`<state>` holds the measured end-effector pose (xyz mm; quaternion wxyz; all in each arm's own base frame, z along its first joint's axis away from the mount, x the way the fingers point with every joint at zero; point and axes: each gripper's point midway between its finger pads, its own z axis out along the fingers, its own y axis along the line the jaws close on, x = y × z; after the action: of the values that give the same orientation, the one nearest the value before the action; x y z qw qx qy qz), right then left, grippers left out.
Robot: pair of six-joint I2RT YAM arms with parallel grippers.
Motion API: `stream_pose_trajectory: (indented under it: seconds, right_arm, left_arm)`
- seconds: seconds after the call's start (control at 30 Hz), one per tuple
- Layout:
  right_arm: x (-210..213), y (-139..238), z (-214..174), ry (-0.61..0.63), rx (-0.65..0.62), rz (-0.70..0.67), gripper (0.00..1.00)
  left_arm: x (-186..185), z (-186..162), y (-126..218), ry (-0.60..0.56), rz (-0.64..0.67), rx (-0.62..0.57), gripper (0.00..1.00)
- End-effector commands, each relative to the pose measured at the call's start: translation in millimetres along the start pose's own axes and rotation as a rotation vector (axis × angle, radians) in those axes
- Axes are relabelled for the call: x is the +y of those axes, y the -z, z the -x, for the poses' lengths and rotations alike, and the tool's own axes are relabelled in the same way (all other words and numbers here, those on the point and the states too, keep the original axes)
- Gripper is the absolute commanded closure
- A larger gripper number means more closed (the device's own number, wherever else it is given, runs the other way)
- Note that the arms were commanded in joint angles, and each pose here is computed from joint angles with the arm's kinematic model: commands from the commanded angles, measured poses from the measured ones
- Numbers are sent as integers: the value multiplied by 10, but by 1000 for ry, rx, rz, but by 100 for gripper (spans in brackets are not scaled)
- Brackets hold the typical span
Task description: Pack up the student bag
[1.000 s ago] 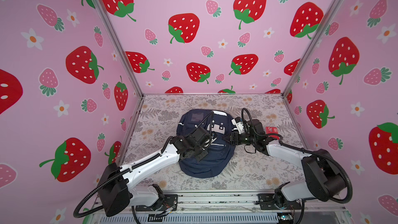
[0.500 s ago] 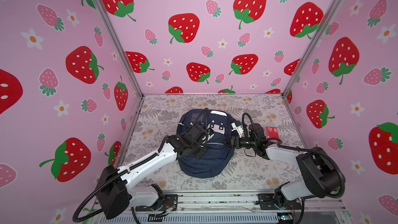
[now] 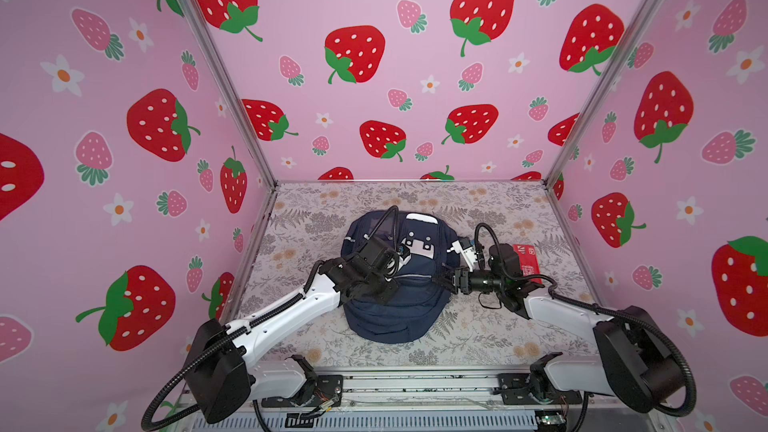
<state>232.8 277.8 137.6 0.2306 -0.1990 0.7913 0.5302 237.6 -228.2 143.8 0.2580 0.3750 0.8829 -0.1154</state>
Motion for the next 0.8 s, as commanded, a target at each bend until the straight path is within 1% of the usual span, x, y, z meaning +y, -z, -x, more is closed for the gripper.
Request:
stream_pose_trajectory:
  seconds: [0.0,0.13,0.2,0.3,0.37,0.47,0.63,0.77]
  right_arm:
    - [-177,-94,101,-9,23,-26,26]
    - [-271,-238,106,-23,54,8,26]
    - [-232,-268,104,-17,59,48,26]
    - [-66,-259,50,5,68,137,27]
    - [148,-203,-6,45,71,225,27]
    - [322,-98,-88,83,67,277,27]
    - [427,-16,-215,95,70,277,29]
    - [419,-105,-318,104,98,241,33]
  left_arm:
    - [-10,177,48,22,-20,-81,100]
    - [-29,164,29,24,-30,-72,100]
    - [-34,169,31,26,-34,-75,100]
    - [-47,179,26,28,-41,-78,100]
    - [-49,177,16,30,-44,-76,100]
    - [-27,171,11,38,-40,-74,100]
    - [7,185,2,59,-39,-76,100]
    - [12,199,-3,67,-43,-77,100]
